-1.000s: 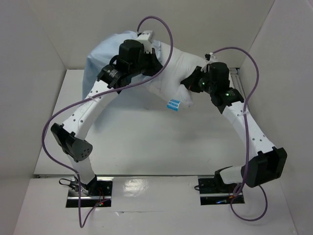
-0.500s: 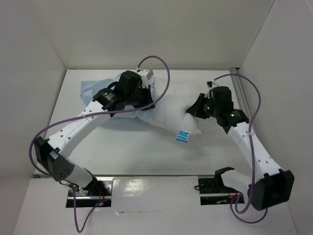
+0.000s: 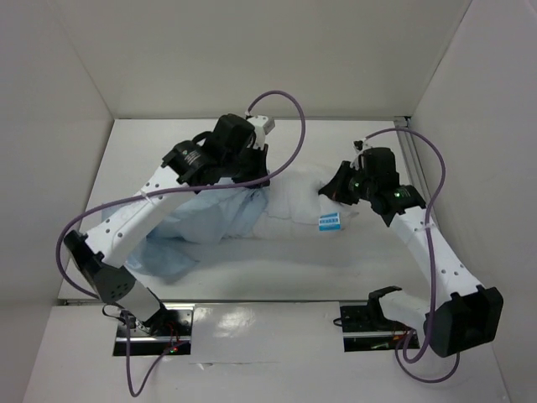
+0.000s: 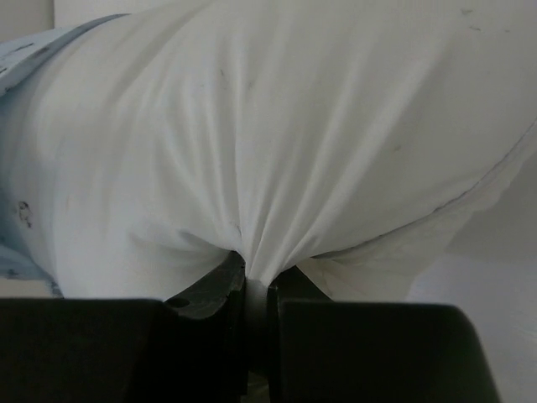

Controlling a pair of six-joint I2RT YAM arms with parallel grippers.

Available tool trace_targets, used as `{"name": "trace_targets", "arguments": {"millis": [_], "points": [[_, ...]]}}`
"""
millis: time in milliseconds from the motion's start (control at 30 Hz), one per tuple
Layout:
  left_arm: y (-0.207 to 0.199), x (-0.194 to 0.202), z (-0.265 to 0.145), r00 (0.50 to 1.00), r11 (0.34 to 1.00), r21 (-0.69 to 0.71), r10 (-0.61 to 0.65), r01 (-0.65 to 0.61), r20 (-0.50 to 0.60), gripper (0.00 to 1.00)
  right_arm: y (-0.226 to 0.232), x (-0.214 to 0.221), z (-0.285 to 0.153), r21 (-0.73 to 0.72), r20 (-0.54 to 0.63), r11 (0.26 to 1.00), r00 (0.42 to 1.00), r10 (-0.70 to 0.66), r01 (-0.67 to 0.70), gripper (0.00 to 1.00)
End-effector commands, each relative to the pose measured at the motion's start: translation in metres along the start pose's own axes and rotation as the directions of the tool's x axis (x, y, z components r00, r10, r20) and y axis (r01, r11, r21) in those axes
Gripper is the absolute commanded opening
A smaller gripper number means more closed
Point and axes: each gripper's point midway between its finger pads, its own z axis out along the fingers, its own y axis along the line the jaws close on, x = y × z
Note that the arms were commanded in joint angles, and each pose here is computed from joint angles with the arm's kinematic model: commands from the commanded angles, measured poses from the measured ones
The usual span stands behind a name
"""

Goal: Put the pillow into the pillowcase

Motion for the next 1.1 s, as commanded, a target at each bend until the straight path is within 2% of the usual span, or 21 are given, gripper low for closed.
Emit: {"name": "trace_targets", "arguments": {"millis": [0, 167, 233, 267, 367, 400, 467, 500, 533, 567, 633, 700, 733, 767, 800, 900, 933, 967, 1000, 1033, 1067], "points": [[-0.052, -0.074, -0.046, 0.975, 0.983, 0.17, 0.029, -0.068, 0.22, 0.0, 0.066, -0.058, -0.04, -0.159, 0.176, 0.978, 0.979, -0.107, 0.135, 0.0], [-0.024, -0.058, -0.011, 0.982, 0.996, 0.047, 0.072, -0.081, 0.175, 0.0, 0.027, -0.032, -0.04, -0.047, 0.187, 0.993, 0.977, -0.101, 0.111, 0.0], [-0.012, -0.078, -0.003, 0.968, 0.994, -0.026, 0.107, -0.104, 0.228, 0.0, 0.013, -0.029, -0.029, -0.028, 0.228, 0.997, 0.971, -0.066, 0.075, 0.0], [-0.009, -0.082, 0.014, 0.968, 0.992, -0.046, 0.123, -0.116, 0.22, 0.0, 0.01, -0.032, -0.026, -0.018, 0.248, 0.998, 0.967, -0.052, 0.059, 0.0], [-0.013, -0.102, 0.021, 0.956, 0.985, -0.061, 0.171, -0.161, 0.237, 0.0, 0.007, -0.045, -0.008, -0.04, 0.307, 0.999, 0.952, 0.01, 0.002, 0.0], [-0.008, -0.101, 0.035, 0.96, 0.984, -0.085, 0.172, -0.157, 0.22, 0.05, 0.009, -0.05, -0.003, -0.051, 0.319, 0.999, 0.948, 0.017, -0.001, 0.0], [0.003, -0.091, 0.041, 0.971, 0.982, -0.113, 0.169, -0.15, 0.172, 0.33, 0.004, -0.052, 0.015, -0.04, 0.297, 0.999, 0.954, 0.035, -0.024, 0.0], [0.005, -0.086, 0.045, 0.974, 0.981, -0.119, 0.168, -0.151, 0.15, 0.51, 0.004, -0.054, 0.019, -0.034, 0.289, 0.999, 0.957, 0.037, -0.028, 0.0], [0.014, -0.081, 0.044, 0.978, 0.978, -0.156, 0.157, -0.136, 0.136, 0.82, 0.0, -0.051, 0.028, -0.021, 0.258, 0.999, 0.966, 0.03, -0.025, 0.0], [0.018, -0.078, 0.039, 0.98, 0.977, -0.175, 0.149, -0.125, 0.132, 0.9, 0.002, -0.052, 0.029, -0.028, 0.252, 0.999, 0.967, 0.03, -0.023, 0.0], [0.029, -0.076, 0.024, 0.98, 0.968, -0.236, 0.124, -0.085, 0.153, 0.97, 0.011, -0.055, 0.027, -0.06, 0.252, 0.998, 0.967, 0.025, -0.01, 0.0], [0.037, -0.072, -0.003, 0.976, 0.961, -0.274, 0.102, -0.047, 0.192, 0.93, 0.012, -0.054, 0.027, -0.066, 0.246, 0.998, 0.969, 0.016, 0.001, 0.0], [0.042, -0.072, -0.012, 0.973, 0.955, -0.297, 0.087, -0.02, 0.214, 0.84, 0.013, -0.053, 0.027, -0.072, 0.241, 0.997, 0.971, 0.005, 0.013, 0.0], [0.049, -0.064, -0.015, 0.975, 0.948, -0.318, 0.079, -0.009, 0.209, 0.61, 0.012, -0.051, 0.026, -0.064, 0.229, 0.998, 0.973, 0.007, 0.008, 0.0], [0.05, -0.067, -0.03, 0.968, 0.946, -0.325, 0.08, 0.001, 0.239, 0.46, 0.012, -0.047, 0.026, -0.065, 0.213, 0.998, 0.977, -0.008, 0.022, 0.0], [0.065, -0.069, -0.041, 0.962, 0.927, -0.374, 0.068, 0.036, 0.263, 0.23, 0.005, -0.032, 0.025, -0.044, 0.161, 0.999, 0.987, -0.018, 0.025, 0.0], [0.069, -0.068, -0.043, 0.962, 0.918, -0.392, 0.062, 0.049, 0.265, 0.23, 0.004, -0.03, 0.022, -0.038, 0.156, 0.999, 0.987, -0.03, 0.036, 0.0], [0.079, -0.06, -0.038, 0.97, 0.897, -0.439, 0.054, 0.057, 0.237, 0.28, -0.002, -0.021, 0.018, -0.02, 0.13, 0.999, 0.991, -0.044, 0.047, 0.04], [0.083, -0.056, -0.036, 0.973, 0.886, -0.459, 0.042, 0.068, 0.226, 0.38, -0.005, -0.015, 0.015, -0.008, 0.113, 0.999, 0.992, -0.052, 0.053, 0.16], [0.083, -0.054, -0.035, 0.974, 0.885, -0.459, 0.027, 0.081, 0.225, 0.55, -0.008, -0.016, 0.011, 0.022, 0.116, 0.998, 0.991, -0.063, 0.061, 0.36], [0.089, -0.043, -0.028, 0.979, 0.874, -0.476, 0.003, 0.097, 0.206, 0.65, -0.016, -0.008, 0.005, 0.056, 0.089, 0.996, 0.993, -0.076, 0.071, 0.74]]}}
